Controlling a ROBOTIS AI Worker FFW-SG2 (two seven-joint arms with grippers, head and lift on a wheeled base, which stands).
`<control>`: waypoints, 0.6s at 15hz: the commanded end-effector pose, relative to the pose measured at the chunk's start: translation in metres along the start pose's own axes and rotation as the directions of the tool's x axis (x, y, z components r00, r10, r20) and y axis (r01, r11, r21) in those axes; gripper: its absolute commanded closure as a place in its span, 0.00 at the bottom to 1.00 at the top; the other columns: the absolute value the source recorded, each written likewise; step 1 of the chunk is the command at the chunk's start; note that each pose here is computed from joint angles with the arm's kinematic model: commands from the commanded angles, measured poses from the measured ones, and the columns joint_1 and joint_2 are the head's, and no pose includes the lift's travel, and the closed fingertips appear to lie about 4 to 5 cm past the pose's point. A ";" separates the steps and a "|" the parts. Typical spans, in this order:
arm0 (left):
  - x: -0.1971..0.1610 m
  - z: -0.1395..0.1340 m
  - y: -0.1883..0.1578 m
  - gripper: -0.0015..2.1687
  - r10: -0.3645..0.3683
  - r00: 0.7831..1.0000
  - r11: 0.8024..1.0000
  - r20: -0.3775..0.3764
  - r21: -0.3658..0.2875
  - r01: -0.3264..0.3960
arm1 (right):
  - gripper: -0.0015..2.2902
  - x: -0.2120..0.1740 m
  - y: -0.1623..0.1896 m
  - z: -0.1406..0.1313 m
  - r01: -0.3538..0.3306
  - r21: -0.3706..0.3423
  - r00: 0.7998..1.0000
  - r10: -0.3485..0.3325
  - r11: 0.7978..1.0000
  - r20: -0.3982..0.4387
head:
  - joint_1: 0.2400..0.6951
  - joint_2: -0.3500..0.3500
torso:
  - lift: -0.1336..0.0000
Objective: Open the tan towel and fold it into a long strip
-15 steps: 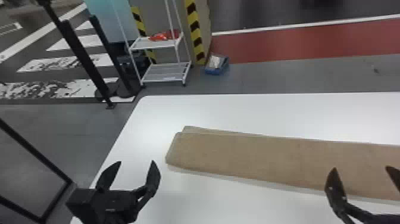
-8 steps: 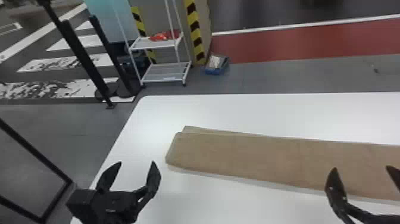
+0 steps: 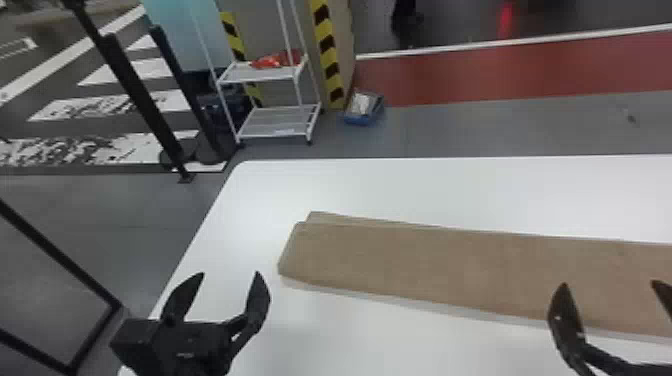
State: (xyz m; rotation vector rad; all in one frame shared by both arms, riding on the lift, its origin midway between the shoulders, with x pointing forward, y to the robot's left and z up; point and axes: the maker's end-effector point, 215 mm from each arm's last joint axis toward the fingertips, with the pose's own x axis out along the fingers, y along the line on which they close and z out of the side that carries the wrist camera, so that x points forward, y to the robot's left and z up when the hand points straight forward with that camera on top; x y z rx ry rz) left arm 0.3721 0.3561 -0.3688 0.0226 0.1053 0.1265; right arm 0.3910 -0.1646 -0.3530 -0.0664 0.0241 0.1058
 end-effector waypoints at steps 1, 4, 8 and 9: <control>0.000 -0.001 -0.002 0.02 -0.001 1.000 1.000 -0.001 -0.003 0.001 | 0.04 -0.001 0.000 0.002 0.000 0.001 1.000 0.000 1.000 0.006 | 1.00 0.90 | 0.10; 0.000 -0.001 -0.002 0.02 -0.002 1.000 1.000 -0.001 -0.003 0.002 | 0.04 -0.001 0.000 0.002 0.000 0.001 1.000 0.000 1.000 0.007 | 1.00 0.90 | 0.10; 0.000 -0.001 -0.002 0.02 -0.002 1.000 1.000 -0.001 -0.003 0.002 | 0.04 -0.002 0.000 0.004 0.001 0.003 1.000 -0.002 1.000 0.013 | 1.00 0.90 | 0.10; 0.000 0.000 -0.002 0.02 -0.002 1.000 1.000 -0.001 -0.004 0.002 | 0.04 -0.001 -0.001 0.004 0.003 0.002 1.000 -0.003 1.000 0.013 | 1.00 0.90 | 0.10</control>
